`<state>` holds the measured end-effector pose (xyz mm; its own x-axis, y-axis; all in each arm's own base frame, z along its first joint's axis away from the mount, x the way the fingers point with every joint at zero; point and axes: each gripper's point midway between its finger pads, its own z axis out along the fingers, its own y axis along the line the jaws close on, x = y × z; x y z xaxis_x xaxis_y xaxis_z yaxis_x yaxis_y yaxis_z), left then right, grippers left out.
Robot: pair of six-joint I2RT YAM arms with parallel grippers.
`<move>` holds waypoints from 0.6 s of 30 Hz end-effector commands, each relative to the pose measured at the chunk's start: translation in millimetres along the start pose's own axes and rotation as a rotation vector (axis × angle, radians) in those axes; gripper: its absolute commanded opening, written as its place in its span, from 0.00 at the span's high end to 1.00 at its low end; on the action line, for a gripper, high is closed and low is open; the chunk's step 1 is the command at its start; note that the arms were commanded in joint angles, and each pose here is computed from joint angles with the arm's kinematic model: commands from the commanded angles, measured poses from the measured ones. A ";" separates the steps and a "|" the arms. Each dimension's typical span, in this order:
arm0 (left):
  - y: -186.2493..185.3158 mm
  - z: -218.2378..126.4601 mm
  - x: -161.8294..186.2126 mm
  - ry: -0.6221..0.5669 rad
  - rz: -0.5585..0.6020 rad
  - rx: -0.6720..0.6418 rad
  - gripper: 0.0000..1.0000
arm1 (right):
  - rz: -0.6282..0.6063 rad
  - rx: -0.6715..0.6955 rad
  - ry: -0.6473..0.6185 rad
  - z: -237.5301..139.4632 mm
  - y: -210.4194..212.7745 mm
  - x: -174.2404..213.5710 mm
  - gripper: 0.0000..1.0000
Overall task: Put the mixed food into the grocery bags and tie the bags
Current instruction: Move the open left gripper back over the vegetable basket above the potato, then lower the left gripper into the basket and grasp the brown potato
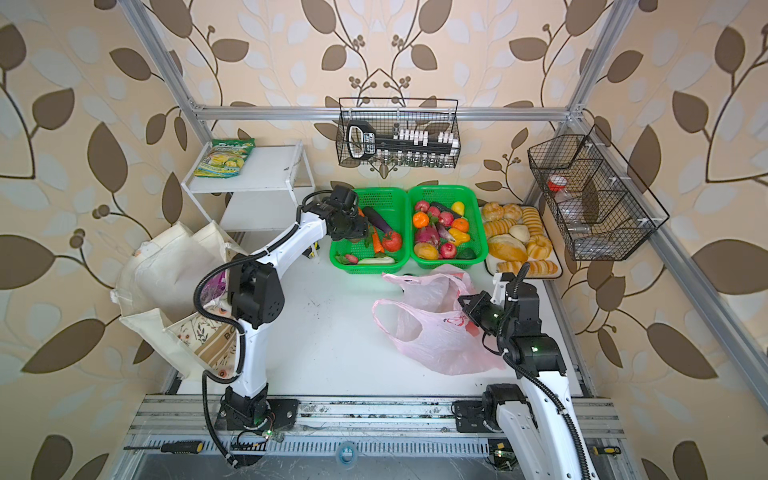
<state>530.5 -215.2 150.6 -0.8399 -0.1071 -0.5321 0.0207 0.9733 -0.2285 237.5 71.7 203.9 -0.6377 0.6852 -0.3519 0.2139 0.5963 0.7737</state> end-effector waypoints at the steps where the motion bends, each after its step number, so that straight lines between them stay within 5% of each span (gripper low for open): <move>1: 23.6 11.0 -18.2 -0.022 0.036 -0.111 0.27 | 0.003 -0.032 0.008 -2.1 8.9 -0.7 1.00; 18: 45.8 79.1 -26.2 -0.054 0.084 -0.208 0.29 | -0.010 -0.023 0.038 6.3 5.3 0.9 1.00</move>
<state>582.2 -187.0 70.7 -0.8484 -0.0418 -0.5278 -0.0290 0.9991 -0.0324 241.4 76.5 198.2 -0.6661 0.6722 -0.3232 0.2192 0.5906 0.7766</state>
